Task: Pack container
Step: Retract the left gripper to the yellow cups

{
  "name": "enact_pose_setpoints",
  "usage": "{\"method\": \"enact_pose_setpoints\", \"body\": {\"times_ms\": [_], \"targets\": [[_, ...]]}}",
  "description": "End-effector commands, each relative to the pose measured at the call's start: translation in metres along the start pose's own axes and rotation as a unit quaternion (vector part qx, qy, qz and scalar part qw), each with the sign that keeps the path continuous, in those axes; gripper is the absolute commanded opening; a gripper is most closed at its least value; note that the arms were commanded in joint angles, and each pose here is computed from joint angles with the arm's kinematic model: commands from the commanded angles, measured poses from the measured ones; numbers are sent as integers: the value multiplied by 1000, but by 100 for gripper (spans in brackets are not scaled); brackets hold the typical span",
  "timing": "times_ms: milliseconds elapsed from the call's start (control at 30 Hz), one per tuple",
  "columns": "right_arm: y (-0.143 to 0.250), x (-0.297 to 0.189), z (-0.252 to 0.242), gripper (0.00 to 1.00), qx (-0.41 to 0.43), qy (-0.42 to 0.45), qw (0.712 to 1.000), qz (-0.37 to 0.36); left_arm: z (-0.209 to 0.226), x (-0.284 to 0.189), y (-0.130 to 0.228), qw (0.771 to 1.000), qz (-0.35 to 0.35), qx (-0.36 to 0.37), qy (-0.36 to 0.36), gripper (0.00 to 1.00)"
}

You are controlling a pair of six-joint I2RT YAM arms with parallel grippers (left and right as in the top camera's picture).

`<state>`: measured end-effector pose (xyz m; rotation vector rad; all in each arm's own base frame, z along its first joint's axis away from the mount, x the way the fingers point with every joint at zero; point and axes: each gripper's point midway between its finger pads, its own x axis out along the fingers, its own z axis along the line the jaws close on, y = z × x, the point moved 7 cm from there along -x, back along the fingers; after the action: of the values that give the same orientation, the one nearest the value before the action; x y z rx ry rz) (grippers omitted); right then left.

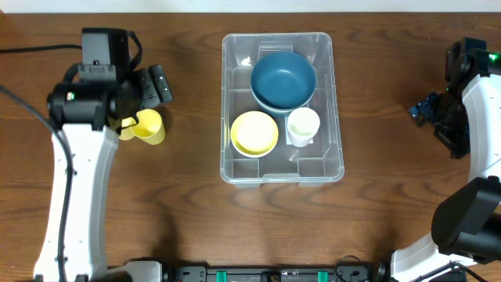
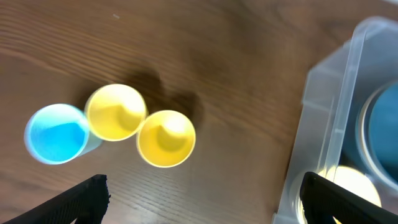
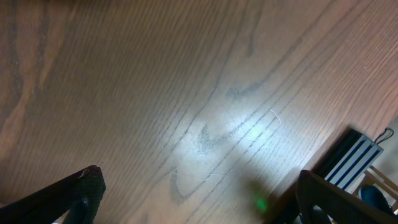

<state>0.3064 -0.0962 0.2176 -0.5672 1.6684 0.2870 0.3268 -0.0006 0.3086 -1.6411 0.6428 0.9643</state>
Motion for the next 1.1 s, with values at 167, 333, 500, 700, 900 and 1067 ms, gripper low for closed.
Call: {"method": "enact_pose_setpoints", "body": {"times_ms": [167, 333, 500, 700, 900, 1067], "targets": [[-2, 2, -1, 99, 7, 6, 1000, -2, -11, 82, 12, 992, 121, 44, 9, 98], [-2, 2, -1, 99, 7, 6, 1000, -2, -8, 115, 28, 982, 186, 35, -11, 98], [-2, 2, -1, 99, 7, 6, 1000, -2, -8, 130, 34, 978, 208, 23, -20, 98], [-2, 2, -1, 99, 7, 6, 1000, -2, -7, 149, 42, 972, 234, 24, -28, 98], [-2, 2, -1, 99, 7, 6, 1000, -2, -4, 177, 57, 960, 276, 25, -41, 98], [-2, 2, -1, 99, 7, 6, 1000, -2, -3, 185, 62, 956, 289, 26, -45, 98]]}}
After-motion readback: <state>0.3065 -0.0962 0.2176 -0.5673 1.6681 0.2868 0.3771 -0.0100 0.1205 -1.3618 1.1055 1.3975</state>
